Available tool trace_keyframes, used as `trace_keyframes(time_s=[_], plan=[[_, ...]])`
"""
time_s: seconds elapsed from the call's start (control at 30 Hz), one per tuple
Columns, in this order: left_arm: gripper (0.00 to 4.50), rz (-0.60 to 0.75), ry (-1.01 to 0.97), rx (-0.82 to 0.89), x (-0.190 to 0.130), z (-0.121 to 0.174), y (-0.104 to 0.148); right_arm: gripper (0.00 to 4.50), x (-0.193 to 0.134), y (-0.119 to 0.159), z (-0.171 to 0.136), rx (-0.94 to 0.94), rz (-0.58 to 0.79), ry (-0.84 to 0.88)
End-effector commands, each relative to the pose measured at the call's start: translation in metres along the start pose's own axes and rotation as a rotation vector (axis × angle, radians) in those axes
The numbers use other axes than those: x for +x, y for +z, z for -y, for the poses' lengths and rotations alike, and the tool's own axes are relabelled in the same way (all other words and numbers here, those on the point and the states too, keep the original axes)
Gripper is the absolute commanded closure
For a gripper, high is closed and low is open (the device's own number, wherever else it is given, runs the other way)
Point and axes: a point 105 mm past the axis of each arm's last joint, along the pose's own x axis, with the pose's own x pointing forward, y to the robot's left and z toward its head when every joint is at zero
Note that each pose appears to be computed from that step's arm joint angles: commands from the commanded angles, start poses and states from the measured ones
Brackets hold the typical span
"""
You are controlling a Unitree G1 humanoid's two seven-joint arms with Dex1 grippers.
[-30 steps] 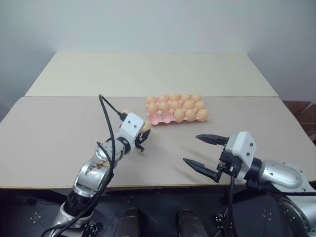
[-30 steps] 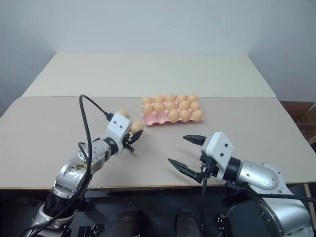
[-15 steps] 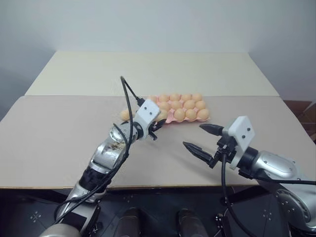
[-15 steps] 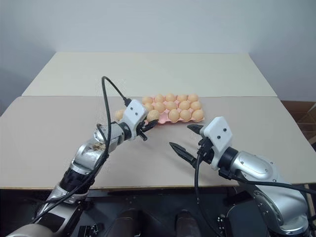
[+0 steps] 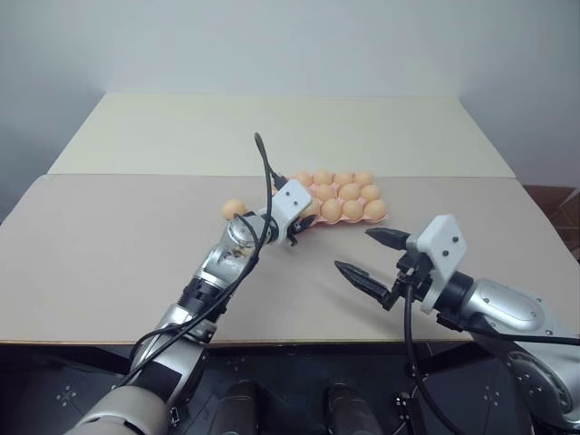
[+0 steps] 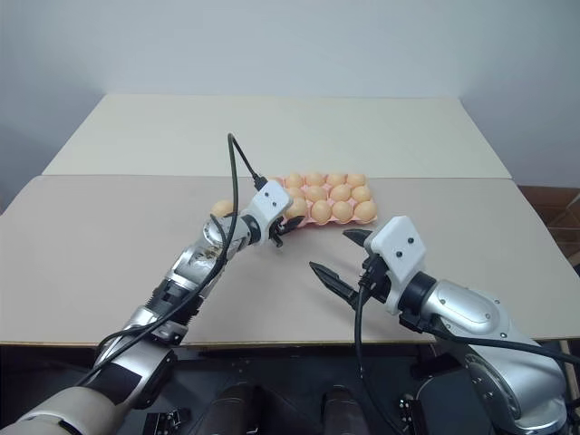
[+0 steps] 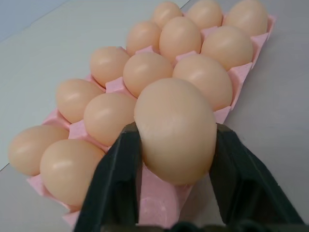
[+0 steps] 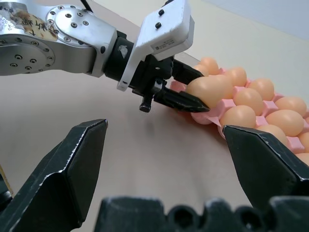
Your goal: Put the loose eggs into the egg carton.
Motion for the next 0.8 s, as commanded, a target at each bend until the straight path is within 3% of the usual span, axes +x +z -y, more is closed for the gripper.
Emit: trace_keyframes(time_s=[0.03,0.13,0.4,0.57,0.8], plan=[[0.99,0.068,0.04,0.041,-0.001,-0.01,0.021,0.0,-0.002,0.009,-0.008,-0.019,0.028,0.016],[0.03,0.095,0.064,0.041,-0.006,-0.013,0.027,0.0,-0.003,0.008,-0.009,-0.02,0.024,0.014],[0.03,0.22,0.162,0.013,-0.049,-0.018,0.054,0.0,-0.007,0.005,-0.01,-0.016,0.009,0.028],[0.03,0.142,0.237,-0.101,-0.082,-0.014,0.029,0.0,-0.008,0.002,-0.011,-0.018,-0.009,0.034],[0.03,0.003,0.415,-0.203,-0.115,-0.039,-0.014,0.0,-0.003,0.002,-0.011,-0.016,-0.006,0.046]])
